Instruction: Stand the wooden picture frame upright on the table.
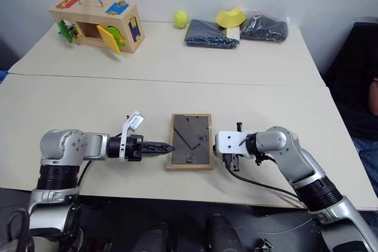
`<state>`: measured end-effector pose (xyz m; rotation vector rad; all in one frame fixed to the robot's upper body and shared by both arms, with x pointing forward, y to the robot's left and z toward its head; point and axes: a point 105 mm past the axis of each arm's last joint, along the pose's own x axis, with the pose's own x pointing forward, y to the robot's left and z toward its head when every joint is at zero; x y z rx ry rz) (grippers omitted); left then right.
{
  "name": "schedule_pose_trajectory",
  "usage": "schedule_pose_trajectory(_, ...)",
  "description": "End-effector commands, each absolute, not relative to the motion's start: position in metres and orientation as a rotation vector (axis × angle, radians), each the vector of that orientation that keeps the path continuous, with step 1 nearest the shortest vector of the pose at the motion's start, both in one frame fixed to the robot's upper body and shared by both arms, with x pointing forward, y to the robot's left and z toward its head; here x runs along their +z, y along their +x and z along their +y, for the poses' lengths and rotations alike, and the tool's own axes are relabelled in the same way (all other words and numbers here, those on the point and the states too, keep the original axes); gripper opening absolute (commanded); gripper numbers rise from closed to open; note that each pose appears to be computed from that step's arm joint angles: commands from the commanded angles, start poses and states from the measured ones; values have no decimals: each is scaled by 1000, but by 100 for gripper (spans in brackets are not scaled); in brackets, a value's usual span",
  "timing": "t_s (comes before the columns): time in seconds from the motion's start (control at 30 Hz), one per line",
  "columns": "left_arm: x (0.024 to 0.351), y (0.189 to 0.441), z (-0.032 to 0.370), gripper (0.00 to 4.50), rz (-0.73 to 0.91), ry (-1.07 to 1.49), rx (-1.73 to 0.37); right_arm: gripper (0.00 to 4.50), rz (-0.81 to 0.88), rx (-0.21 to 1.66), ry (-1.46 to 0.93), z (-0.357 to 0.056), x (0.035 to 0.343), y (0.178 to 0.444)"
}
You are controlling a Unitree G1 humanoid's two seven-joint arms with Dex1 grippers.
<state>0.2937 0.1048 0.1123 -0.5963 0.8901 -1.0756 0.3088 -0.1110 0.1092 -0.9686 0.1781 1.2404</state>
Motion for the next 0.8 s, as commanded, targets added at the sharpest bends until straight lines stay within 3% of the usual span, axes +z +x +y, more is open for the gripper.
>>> schedule_pose_trajectory(0.03,111,288,79,445,924,-655,-1152,0,136,1291,-947,-95,112,300)
schedule_pose_trajectory(0.33,139,299,77,445,825,-737,-1208,0,142,1273,-935,-95,111,300)
schedule_pose_trajectory(0.5,141,301,88,445,827,-720,-1176,0,157,1270,-942,-103,114,300)
schedule_pose_trajectory(0.8,155,301,73,445,803,-735,-1249,0,168,1289,-984,-104,109,301)
